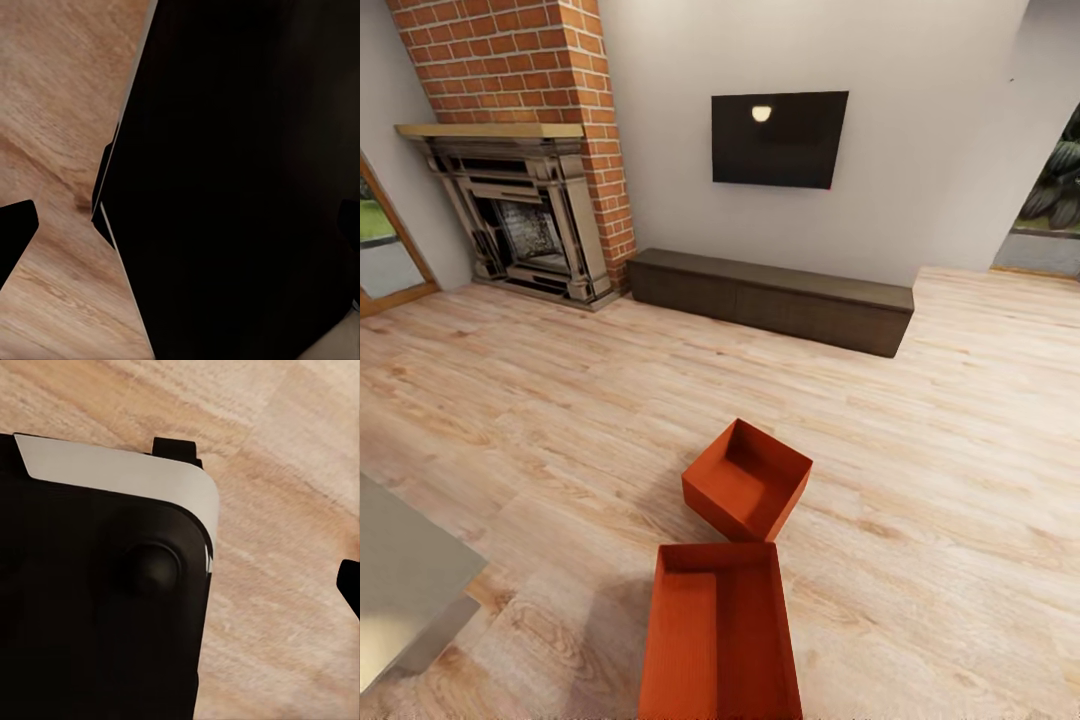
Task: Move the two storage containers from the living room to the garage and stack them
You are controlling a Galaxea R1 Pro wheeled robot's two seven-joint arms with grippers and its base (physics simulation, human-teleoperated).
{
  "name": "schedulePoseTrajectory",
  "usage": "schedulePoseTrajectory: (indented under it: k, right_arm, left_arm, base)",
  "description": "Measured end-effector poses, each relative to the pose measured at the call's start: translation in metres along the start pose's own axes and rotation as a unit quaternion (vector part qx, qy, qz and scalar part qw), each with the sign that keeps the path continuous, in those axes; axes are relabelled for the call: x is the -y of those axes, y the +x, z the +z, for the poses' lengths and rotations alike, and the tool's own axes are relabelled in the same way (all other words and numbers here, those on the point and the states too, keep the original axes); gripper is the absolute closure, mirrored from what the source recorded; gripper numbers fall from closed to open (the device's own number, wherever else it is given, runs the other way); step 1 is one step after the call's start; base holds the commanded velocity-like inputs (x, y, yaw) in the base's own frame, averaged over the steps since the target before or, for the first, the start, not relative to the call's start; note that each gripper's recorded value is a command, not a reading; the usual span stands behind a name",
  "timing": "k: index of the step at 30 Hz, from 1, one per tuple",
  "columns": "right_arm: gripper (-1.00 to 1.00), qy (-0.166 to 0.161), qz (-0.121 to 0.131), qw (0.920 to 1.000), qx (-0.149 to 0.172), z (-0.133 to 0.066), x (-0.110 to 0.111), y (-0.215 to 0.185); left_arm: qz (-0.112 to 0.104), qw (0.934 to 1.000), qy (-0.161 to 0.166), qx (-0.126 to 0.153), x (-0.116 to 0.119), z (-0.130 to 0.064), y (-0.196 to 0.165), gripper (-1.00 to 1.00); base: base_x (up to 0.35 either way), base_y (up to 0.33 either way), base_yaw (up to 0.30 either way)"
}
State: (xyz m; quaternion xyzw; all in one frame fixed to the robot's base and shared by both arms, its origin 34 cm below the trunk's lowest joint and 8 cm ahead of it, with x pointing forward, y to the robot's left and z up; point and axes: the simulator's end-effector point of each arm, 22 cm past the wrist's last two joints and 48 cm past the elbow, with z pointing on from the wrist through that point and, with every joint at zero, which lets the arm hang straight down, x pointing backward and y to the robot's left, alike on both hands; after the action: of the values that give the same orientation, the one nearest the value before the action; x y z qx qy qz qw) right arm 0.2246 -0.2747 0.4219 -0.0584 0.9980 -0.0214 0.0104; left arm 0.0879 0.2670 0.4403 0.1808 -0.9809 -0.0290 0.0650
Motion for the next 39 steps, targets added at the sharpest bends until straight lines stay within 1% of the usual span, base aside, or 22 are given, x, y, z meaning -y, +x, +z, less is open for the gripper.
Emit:
schedulePoseTrajectory:
  k: [39]
  right_arm:
    - [-1.00, -0.004, -0.001, 0.9995, -0.031, 0.004, -0.003, 0.025]
  left_arm:
    - [0.001, 0.9995, -0.011, -0.029, -0.009, -0.001, 0.023, -1.00]
  base:
    - [0.000, 0.000, 0.000]
